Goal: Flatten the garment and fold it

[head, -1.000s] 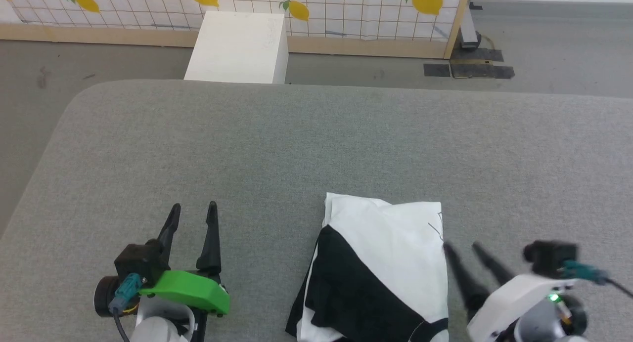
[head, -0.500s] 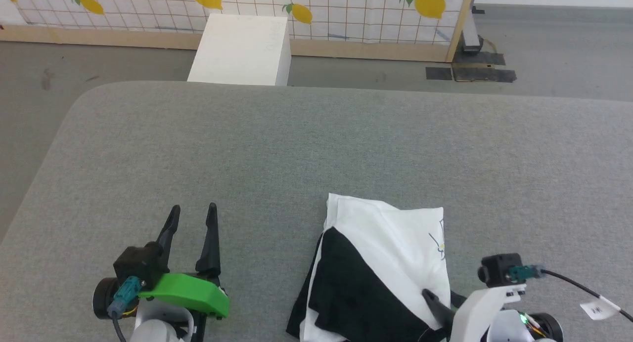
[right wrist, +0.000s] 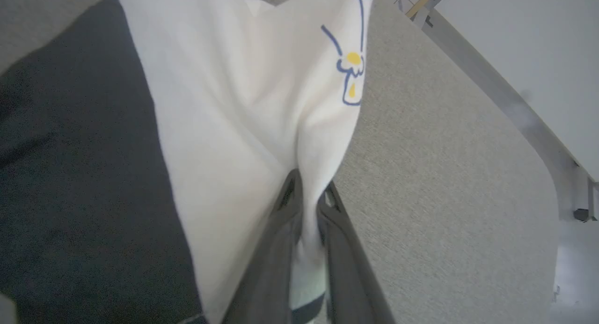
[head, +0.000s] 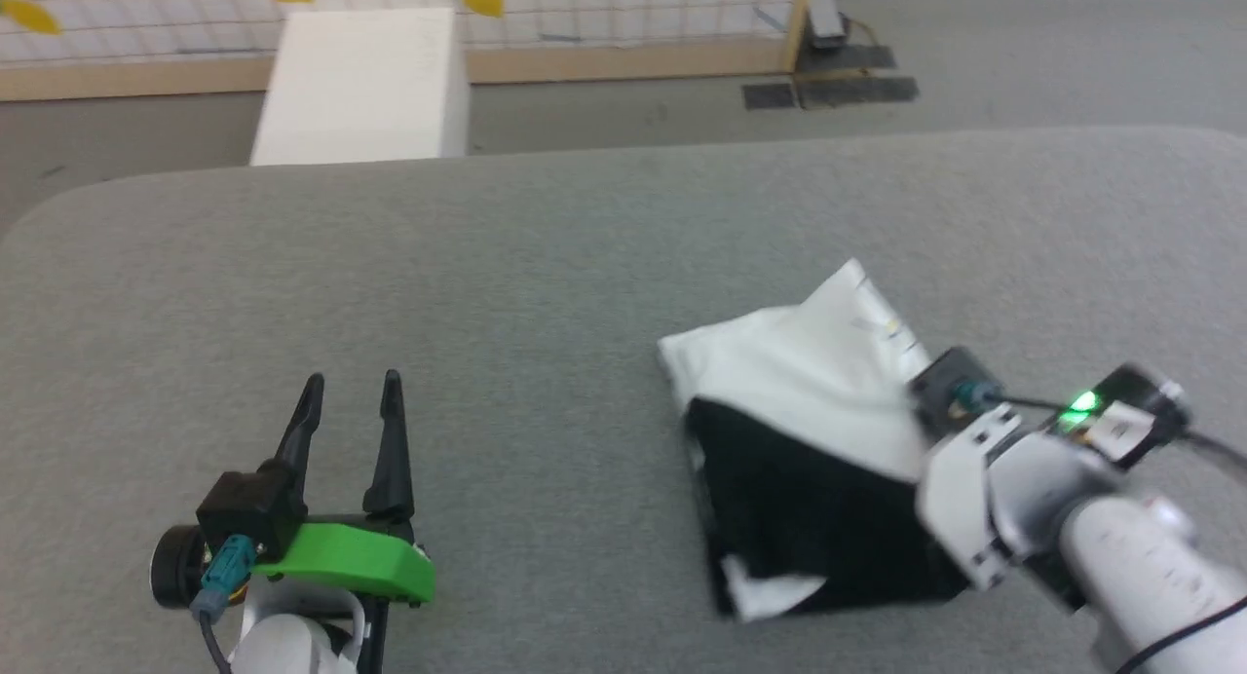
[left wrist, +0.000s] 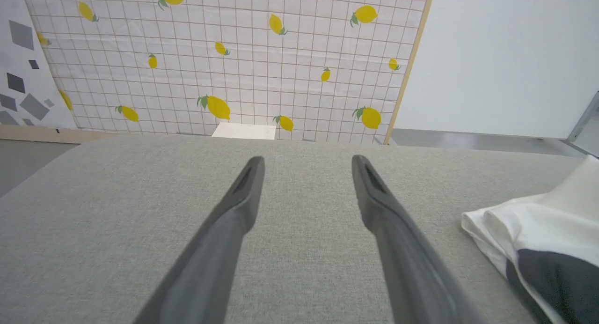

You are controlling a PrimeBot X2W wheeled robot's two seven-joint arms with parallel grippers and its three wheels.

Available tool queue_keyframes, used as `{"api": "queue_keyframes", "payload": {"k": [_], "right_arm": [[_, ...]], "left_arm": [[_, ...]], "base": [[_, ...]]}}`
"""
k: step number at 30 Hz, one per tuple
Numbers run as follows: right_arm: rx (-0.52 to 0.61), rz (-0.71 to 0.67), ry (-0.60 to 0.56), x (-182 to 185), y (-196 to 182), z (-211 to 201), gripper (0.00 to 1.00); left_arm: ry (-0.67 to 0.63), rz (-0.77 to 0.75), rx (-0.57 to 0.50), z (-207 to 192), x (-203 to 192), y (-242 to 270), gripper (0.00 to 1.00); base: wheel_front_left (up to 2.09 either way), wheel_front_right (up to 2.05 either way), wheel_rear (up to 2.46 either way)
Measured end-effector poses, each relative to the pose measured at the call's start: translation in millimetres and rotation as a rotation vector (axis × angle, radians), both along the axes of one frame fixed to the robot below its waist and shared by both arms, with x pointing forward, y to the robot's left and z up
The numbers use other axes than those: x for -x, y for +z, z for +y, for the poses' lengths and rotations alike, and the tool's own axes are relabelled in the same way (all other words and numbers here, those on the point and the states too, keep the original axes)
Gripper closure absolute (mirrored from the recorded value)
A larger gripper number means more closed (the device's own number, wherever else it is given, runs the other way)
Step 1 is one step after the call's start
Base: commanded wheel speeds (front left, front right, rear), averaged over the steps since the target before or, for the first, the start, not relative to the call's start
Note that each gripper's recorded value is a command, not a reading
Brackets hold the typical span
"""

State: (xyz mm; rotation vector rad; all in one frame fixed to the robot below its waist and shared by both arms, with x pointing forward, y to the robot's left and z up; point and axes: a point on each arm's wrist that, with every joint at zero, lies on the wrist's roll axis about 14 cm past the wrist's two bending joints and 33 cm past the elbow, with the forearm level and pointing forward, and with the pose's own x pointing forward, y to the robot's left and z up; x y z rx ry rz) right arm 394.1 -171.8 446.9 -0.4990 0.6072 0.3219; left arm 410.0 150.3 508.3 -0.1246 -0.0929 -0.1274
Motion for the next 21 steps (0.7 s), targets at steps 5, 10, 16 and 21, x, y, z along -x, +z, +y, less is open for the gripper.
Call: {"api": "queue_keyframes", "payload": {"k": [5,10,16,21], "right_arm": [[0.173,-0.031,-0.06,-15,18,-73,1.0],[0.271,-0.05,-0.185,-21,33,-146,1.0],[0.336,-0.071,-0.32,-25,41,-210,1.0],[0.379,-0.074,-0.423,-23,38,-250,1.0]], "left_arm": [[-0.096,-0.028,0.002,-36,-23,5,0.0],[-0.185,-0.034,0.0,-68,-46,-1,0.0],[-0.275,-0.009,-0.061,-91,-69,-21,0.0],[-0.328,0.032,-0.08,-104,-82,-40,0.0]], "base": [[0.0,0.0,0.0],[0.0,0.0,0.0],[0.0,0.0,0.0],[0.0,0.0,0.0]]}}
